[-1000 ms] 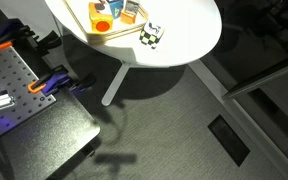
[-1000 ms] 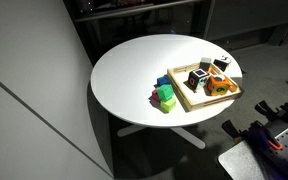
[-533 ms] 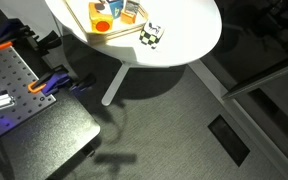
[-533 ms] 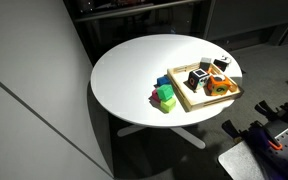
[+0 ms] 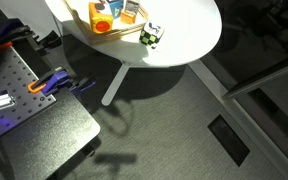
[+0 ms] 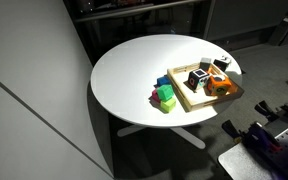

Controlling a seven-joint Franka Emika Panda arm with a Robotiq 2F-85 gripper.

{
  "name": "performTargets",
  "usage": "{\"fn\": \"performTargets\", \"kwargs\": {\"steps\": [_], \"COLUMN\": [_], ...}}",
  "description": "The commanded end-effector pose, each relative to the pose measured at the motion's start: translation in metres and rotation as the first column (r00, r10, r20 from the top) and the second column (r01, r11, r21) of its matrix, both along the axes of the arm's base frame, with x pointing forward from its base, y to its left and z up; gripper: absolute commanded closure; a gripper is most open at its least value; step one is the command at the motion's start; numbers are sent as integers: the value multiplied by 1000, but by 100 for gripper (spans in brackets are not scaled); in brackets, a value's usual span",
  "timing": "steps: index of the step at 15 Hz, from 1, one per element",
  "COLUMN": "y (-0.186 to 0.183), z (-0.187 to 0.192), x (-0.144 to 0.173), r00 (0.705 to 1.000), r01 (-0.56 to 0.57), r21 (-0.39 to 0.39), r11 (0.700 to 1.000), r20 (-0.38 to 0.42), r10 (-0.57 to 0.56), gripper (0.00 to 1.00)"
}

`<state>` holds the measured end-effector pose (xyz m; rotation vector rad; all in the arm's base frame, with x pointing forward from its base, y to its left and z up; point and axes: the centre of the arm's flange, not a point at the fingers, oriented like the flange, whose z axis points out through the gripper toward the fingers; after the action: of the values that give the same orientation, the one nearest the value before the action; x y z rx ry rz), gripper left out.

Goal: Pick up the square plush toy from the table and put it in the box

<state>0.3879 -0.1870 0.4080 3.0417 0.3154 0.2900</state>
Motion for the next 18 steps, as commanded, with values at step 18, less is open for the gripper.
{"fn": "performTargets", "kwargs": {"steps": [18], "y": [-36], "z": [-103], "x": [128], "r00": [980], "r01": [50], "r21": [77], "r11": [996], "r20": [-195], "r10": [-34], "gripper": [0]}}
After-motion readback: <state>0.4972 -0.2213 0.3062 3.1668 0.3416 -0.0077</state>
